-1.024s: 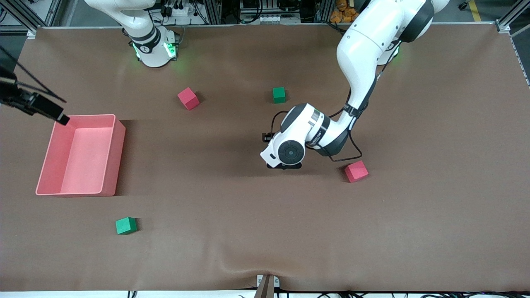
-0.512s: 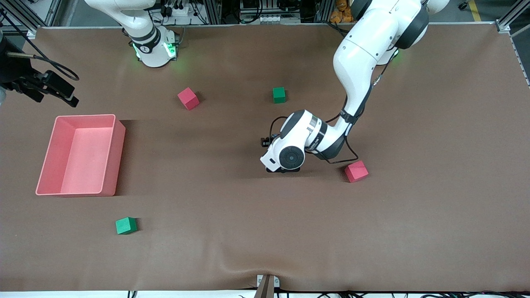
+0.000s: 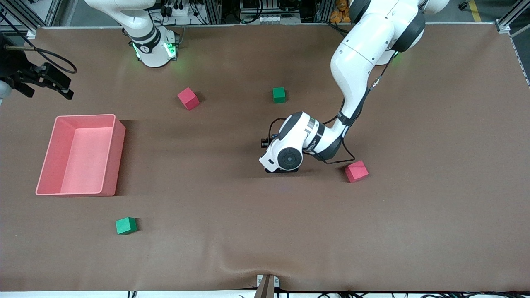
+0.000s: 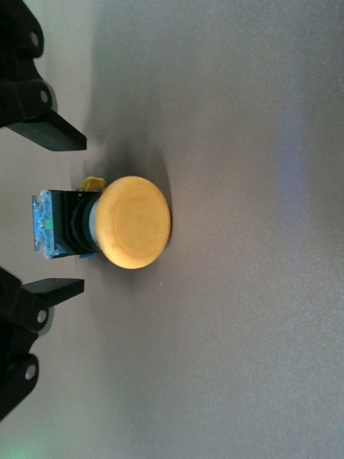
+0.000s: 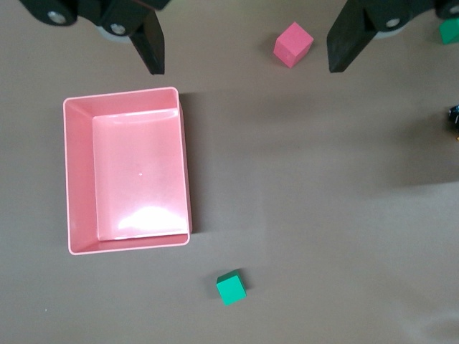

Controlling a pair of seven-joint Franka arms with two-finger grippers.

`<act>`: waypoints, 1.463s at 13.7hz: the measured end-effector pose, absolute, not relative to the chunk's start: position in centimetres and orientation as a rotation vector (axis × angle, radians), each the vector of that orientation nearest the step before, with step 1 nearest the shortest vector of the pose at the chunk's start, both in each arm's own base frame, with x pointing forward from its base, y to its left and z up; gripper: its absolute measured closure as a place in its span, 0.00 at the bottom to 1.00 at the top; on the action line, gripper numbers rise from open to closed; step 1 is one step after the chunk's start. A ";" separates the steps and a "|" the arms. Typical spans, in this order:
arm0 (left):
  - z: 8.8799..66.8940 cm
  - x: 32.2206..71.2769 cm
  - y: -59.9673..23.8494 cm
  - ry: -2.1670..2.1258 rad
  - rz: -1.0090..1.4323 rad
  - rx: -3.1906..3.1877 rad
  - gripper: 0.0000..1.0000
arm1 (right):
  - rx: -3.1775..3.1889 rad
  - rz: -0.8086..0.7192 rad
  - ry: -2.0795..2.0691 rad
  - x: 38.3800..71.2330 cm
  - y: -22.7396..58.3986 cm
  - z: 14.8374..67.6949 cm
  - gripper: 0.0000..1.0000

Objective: Place and upright button with both arms

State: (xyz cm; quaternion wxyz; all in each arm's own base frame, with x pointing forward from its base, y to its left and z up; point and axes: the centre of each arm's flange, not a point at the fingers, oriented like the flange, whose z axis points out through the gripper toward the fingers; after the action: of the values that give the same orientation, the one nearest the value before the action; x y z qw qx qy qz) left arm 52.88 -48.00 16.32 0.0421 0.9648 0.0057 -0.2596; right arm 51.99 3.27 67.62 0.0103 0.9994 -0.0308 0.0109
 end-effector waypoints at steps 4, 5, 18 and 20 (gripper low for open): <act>16.3 52.8 -48.1 0.015 -0.795 2.953 0.23 | 3.118 0.025 -0.090 52.0 3.3 67.6 0.00; 16.3 52.8 -48.1 0.015 -0.795 2.953 0.23 | 3.118 0.027 -0.091 52.0 3.2 67.6 0.00; 15.9 52.8 -48.0 0.018 -0.802 2.954 0.59 | 3.116 -0.006 -0.097 52.1 3.0 67.6 0.00; 16.0 53.0 -47.9 0.022 -0.799 2.954 0.59 | 3.117 -0.006 -0.097 52.1 3.0 67.6 0.00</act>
State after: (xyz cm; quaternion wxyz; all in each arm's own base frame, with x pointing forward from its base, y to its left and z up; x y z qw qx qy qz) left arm 52.96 -47.85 15.98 0.0407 0.9644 0.0071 -0.2611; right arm 52.06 3.02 67.62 0.0117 0.9995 -0.0310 -0.0019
